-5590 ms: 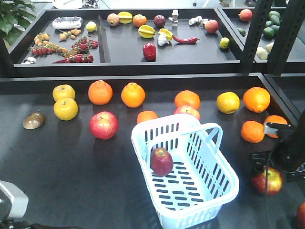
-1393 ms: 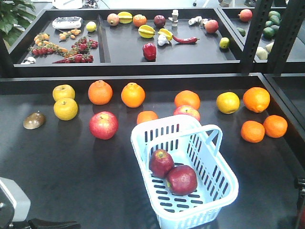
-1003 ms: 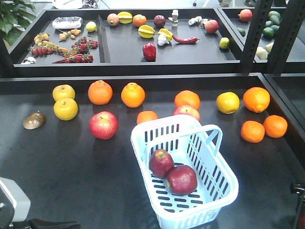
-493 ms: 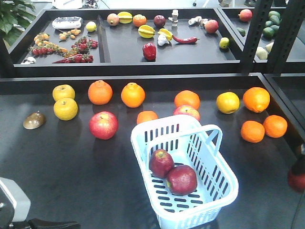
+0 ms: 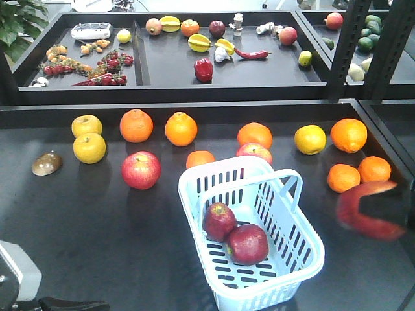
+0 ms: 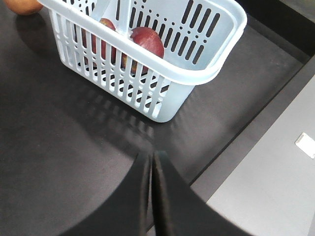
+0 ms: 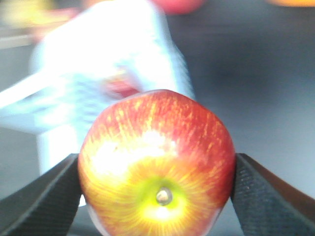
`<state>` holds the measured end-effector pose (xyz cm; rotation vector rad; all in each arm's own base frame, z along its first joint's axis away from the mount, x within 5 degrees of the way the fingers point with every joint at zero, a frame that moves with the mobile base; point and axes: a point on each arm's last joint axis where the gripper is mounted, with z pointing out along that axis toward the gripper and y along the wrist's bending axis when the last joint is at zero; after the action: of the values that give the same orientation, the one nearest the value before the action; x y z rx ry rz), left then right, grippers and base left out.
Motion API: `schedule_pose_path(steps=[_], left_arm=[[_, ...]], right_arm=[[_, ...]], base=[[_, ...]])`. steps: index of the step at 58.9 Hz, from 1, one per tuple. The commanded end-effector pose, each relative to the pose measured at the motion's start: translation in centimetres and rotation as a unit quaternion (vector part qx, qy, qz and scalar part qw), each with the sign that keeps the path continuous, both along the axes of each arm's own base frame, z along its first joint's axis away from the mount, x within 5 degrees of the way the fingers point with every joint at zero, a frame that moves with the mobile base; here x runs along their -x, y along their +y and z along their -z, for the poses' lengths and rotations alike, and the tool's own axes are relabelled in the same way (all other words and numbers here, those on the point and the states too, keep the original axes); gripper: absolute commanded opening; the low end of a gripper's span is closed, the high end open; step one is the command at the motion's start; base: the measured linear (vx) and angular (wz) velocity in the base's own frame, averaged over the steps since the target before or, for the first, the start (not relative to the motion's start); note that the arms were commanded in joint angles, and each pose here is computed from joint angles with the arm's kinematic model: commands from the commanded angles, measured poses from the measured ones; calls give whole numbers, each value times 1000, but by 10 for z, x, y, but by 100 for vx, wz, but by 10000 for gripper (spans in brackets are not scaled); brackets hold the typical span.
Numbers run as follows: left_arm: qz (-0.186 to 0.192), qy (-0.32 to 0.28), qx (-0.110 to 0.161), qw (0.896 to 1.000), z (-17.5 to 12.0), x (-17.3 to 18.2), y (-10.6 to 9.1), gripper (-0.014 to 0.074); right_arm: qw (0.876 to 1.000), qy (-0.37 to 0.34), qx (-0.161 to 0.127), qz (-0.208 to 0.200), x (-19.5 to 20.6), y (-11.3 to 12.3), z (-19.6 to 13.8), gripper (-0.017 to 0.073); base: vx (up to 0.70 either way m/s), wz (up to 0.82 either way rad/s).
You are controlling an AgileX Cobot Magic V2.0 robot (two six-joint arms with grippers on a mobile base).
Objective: Pick three apples into basket with both arms
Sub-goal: 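Reach the right gripper down to a third red apple and grasp it, then carry the red apple over the basket with the right gripper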
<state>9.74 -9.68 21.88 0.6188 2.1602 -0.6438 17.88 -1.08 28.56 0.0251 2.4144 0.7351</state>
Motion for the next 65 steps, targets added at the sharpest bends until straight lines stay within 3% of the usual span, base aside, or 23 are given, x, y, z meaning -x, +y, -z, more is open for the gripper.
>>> schedule_pose_path(steps=[1,10,17,25,34,38,43,48,54,65], left_arm=[[-13,-30,24,999,-13,-5,-2,-6],[-13,-30,24,999,-13,-5,-2,-6],[-13,-30,24,999,-13,-5,-2,-6],[-13,-30,24,999,-13,-5,-2,-6],[-13,-30,24,999,-13,-5,-2,-6],[-13,-30,24,999,-13,-5,-2,-6],[-13,-30,24,999,-13,-5,-2,-6],[-13,-30,23,999,-12,-5,-2,-6],[-12,-29,23,999,-12,-5,-2,-6],[-12,-29,23,999,-12,-5,-2,-6]], right_arm=[[998,-46,-51,-8,2,9,-2,-3],[993,-78,-73,-39,5,15,5,-1],[989,-104,-97,-28,1,16,0,-1],[986,-161,-41,-27,-10,8,-10,-1],[982,-163,-42,-82,-23,11,-26,-1],[981,-147,-26,-124,-30,22,-22,-1],[979,-117,17,-166,-37,42,-9,-1],[979,-92,50,-174,-40,58,0,5],[973,-112,86,-180,-44,76,3,22],[967,-138,114,-180,-57,101,14,155]], base=[[0,0],[0,0],[0,0],[0,0],[0,0],[0,0],[0,0],[0,0],[0,0],[0,0]])
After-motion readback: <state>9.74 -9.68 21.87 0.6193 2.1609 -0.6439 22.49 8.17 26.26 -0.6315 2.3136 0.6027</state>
